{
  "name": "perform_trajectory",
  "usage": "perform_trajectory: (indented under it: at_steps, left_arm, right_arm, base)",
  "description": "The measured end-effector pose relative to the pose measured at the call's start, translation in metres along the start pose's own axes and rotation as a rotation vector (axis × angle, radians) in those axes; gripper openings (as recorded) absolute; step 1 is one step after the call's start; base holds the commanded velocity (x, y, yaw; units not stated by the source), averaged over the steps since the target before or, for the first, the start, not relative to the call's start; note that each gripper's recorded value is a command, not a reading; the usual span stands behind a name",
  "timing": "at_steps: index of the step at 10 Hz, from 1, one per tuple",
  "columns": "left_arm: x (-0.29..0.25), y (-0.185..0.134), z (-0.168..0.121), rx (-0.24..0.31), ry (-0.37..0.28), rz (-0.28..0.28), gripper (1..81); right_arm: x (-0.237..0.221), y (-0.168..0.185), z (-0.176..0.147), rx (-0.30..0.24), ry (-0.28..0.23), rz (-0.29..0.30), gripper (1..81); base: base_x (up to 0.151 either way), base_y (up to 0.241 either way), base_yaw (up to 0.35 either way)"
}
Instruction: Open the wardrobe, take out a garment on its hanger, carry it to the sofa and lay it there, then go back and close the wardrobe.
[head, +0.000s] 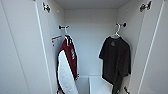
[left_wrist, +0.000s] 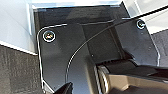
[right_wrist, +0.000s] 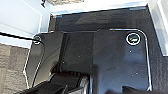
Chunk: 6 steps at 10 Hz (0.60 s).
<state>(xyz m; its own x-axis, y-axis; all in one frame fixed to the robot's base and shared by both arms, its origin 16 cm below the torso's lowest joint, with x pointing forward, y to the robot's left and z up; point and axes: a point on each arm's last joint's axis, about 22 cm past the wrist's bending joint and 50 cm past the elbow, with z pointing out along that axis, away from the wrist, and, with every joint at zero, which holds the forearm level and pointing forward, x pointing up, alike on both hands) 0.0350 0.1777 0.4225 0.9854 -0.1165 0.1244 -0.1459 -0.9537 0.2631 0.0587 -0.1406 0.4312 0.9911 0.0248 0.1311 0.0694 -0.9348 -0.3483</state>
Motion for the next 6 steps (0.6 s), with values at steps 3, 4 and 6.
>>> perform_trajectory:
  at_steps: [3, 4, 6]
  left_arm:
    - [0.0105, 0.0128, 0.0030, -0.008, 0.004, 0.106, 81.1]
    - [0.0094, 0.0114, 0.0031, -0.001, -0.008, 0.152, 81.1]
    - [0.0101, 0.0064, 0.0018, -0.003, -0.017, 0.225, 81.1]
  right_arm:
    - [-0.0009, 0.0000, 0.0000, 0.000, -0.002, 0.000, 81.1]
    - [-0.0009, 0.0002, 0.0000, 0.000, -0.002, 0.000, 81.1]
    - [-0.0009, 0.0002, 0.0000, 0.000, -0.002, 0.000, 81.1]
  base:
    - [0.000, 0.000, 0.000]
    - [0.000, 0.000, 0.000]
    - [0.000, 0.000, 0.000]
